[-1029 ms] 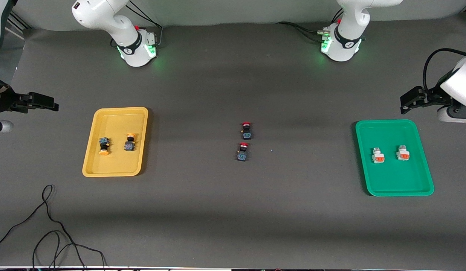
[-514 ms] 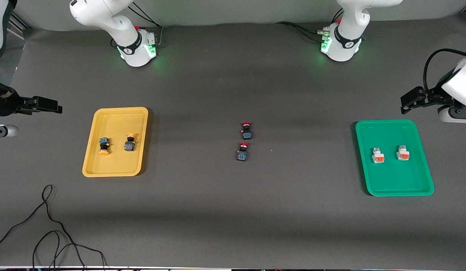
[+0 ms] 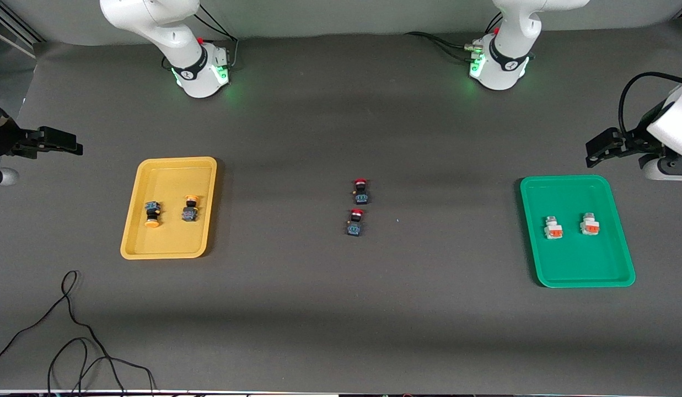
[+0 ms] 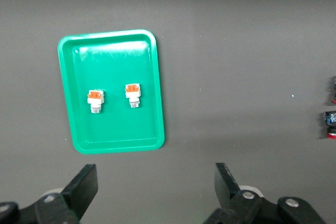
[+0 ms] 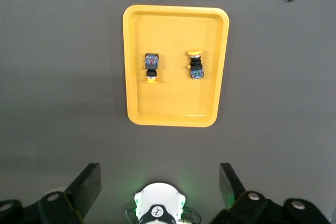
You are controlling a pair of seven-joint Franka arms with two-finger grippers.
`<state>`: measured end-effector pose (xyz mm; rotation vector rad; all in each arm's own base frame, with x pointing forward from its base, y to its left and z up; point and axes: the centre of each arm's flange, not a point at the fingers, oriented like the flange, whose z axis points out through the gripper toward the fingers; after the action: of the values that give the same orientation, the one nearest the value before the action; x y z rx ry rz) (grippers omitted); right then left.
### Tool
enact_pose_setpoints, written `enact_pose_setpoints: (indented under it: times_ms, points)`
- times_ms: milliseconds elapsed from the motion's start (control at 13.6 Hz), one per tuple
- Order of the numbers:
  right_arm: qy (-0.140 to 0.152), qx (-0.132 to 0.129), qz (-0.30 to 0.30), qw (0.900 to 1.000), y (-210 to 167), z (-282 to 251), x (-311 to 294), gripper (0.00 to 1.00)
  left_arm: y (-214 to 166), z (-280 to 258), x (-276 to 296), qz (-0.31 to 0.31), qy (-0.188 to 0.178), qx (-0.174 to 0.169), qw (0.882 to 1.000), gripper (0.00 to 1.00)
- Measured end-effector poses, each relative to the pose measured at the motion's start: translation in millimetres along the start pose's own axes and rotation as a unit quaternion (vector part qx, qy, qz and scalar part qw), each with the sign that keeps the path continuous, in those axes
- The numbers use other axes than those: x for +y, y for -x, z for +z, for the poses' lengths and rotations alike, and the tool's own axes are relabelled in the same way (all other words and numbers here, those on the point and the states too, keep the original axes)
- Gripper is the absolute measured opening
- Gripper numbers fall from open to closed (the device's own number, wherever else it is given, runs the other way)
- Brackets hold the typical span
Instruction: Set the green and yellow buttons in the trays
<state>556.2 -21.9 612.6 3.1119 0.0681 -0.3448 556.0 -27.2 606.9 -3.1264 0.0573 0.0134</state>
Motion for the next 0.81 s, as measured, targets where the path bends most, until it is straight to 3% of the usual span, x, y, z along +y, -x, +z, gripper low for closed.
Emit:
enact_pose_setpoints:
  times_ms: [220,808]
  points:
    - [0.004,0.045,-0.01,0.999,0.6,-1.3,-10.2,1.0,1.0,0.9,1.1,-0.01,0.003,-0.005,1.0,1.0]
    - [0.004,0.044,-0.008,0.999,3.4,8.1,-26.3,1.0,1.2,1.1,1.3,-0.01,0.004,-0.006,1.0,1.0]
